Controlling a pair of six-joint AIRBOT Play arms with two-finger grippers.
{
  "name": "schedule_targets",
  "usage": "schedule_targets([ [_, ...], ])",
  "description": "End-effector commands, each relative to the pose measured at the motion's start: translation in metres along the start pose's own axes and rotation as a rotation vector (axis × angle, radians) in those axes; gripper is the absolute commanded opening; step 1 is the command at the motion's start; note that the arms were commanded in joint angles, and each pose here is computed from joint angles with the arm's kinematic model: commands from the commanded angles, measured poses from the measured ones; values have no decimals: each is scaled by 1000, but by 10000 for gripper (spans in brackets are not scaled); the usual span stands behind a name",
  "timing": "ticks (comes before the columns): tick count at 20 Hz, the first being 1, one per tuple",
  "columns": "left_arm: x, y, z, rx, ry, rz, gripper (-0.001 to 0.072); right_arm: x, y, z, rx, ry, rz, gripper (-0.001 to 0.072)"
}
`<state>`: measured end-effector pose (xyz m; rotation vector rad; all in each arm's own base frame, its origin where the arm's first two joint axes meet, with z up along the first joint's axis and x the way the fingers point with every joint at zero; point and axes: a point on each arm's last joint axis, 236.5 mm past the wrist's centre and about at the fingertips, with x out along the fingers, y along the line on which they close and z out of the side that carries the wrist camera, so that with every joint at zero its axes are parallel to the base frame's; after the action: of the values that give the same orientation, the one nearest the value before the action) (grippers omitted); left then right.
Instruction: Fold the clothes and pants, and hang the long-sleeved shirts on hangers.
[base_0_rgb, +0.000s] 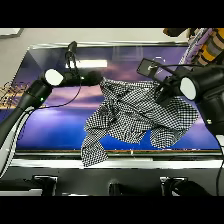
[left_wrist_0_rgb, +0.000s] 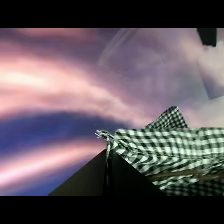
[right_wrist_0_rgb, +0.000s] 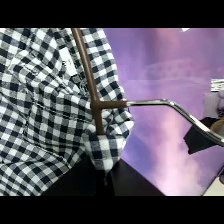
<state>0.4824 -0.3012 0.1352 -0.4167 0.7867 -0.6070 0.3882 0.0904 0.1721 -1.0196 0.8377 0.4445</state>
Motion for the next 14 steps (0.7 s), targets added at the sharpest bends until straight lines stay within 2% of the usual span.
schedule_targets([
  [1,-11,-18,24,24,-57,-27,19,16,11,6,-11,8,46,25],
  [7,-24,-69,35,113,-84,-87,19,45,5,29,-22,-43,17,25],
  [10,-20,-105,11,152,-38,-136,19,46,-7,48,7,-116,-36,25],
  [12,-12,-116,-19,178,30,-99,18,40,-22,60,6,-167,-90,25],
  [14,-8,-117,-42,245,59,16,18,29,-37,68,9,-202,-137,25],
])
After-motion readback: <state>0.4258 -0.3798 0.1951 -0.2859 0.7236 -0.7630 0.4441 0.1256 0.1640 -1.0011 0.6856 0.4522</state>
